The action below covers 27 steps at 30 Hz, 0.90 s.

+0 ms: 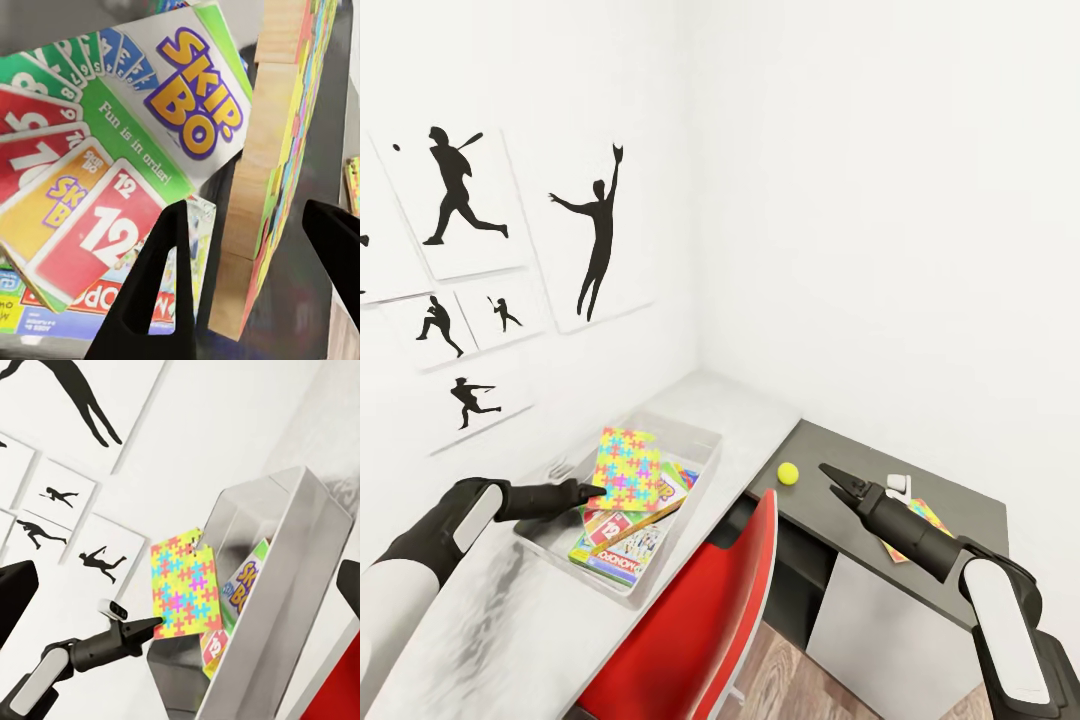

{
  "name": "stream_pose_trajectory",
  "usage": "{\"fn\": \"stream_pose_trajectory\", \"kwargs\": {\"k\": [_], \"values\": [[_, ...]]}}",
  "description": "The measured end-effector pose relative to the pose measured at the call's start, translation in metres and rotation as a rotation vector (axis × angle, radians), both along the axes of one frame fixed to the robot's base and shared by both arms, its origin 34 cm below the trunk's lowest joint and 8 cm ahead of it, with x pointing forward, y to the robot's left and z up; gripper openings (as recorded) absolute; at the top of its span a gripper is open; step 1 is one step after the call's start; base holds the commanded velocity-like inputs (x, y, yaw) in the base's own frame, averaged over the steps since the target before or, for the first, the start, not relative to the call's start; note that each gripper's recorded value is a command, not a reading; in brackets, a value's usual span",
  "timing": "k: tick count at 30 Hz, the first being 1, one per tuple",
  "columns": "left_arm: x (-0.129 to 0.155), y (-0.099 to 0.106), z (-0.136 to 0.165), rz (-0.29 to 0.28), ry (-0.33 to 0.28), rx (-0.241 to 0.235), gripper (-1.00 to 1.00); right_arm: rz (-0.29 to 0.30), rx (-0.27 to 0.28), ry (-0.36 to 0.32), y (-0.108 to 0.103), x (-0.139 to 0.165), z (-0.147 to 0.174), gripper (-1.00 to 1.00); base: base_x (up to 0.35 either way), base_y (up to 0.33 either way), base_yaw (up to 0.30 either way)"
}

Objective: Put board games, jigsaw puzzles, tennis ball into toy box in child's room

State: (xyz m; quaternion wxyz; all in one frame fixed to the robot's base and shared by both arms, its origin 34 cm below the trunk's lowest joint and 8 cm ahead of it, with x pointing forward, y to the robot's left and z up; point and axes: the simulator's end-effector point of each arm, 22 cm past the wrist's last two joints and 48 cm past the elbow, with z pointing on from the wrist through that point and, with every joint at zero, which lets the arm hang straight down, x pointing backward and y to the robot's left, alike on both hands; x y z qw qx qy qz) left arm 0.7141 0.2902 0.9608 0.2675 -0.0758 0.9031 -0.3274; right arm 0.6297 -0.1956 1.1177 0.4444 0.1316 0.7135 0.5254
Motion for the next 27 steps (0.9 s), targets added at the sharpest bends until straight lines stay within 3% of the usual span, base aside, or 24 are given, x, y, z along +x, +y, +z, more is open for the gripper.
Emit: {"fn": "stream_pose_trajectory", "kwargs": {"k": [5,6,22,27], "values": [[0.0007,0.0069,-0.0053,0.02,0.012,0.033,-1.0,0.0,0.0,0.0,-0.0002,0.0001,0.0001,1.0,0.0,0.0,0.0],[0.0008,0.0071,-0.0054,0.021,0.012,0.033,1.0,0.0,-0.001,0.0,-0.0002,0.0001,0.0001,1.0,0.0,0.0,0.0],[0.0011,0.0088,-0.0058,0.026,0.014,0.038,1.0,0.0,0.0,-0.001,-0.0001,0.0001,0.0002,1.0,0.0,0.0,0.0],[0.0033,0.0052,0.0019,0.016,-0.006,0.016,1.0,-0.002,0.0,0.0,-0.0012,0.0002,0.0001,1.0,0.0,0.0,0.0]]}}
